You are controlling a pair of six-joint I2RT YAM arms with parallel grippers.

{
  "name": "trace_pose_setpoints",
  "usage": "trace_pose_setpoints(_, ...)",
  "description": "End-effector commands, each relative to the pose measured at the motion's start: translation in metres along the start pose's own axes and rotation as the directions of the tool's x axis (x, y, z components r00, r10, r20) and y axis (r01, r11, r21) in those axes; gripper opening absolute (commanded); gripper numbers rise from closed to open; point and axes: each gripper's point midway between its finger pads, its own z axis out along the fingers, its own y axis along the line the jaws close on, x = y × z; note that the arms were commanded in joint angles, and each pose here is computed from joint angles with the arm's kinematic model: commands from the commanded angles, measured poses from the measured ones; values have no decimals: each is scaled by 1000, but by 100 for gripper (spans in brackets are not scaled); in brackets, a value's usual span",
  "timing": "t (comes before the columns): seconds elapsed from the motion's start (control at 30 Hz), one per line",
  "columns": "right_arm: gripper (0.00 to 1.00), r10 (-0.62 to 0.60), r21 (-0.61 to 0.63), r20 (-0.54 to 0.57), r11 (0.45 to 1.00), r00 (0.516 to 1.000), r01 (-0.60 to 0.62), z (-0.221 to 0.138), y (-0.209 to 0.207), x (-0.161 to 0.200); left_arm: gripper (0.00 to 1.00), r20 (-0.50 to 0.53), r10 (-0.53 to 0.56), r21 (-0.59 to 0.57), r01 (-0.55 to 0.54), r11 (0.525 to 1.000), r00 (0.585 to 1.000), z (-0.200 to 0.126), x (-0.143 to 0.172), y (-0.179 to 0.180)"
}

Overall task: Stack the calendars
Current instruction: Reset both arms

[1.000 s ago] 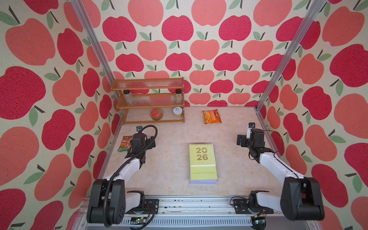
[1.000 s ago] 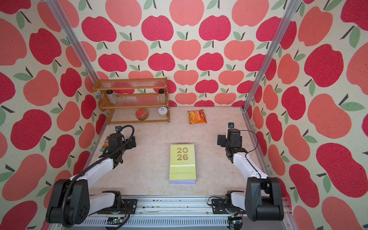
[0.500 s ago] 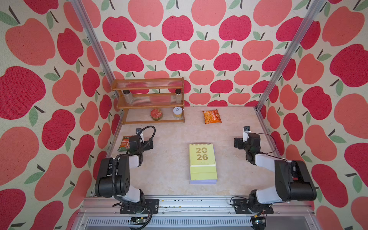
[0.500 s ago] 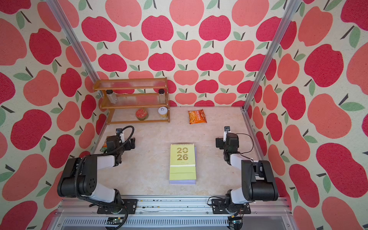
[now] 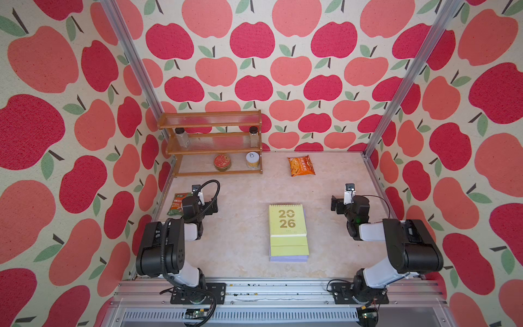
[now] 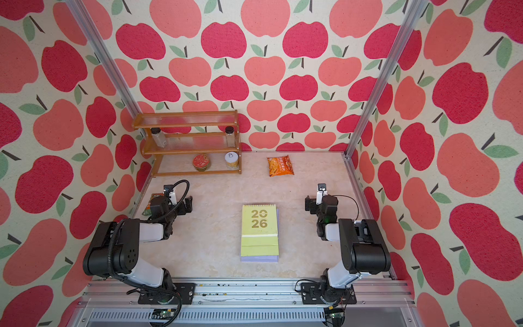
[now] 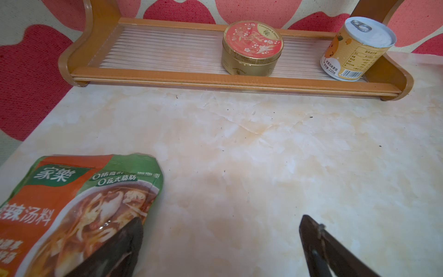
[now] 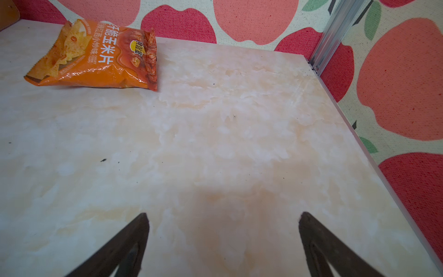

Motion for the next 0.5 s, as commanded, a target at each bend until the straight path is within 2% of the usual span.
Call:
trace_pose_setpoints(0.0, 99, 13, -7, 43, 1000, 999, -12, -1, -1, -13, 99, 34, -9, -22, 10, 1000, 999, 3, -13, 3)
trace_pose_setpoints(0.47, 99, 13, -7, 43, 1000, 999, -12, -1, -1, -13, 99, 35, -11, -28, 12, 1000, 999, 3, -13, 4)
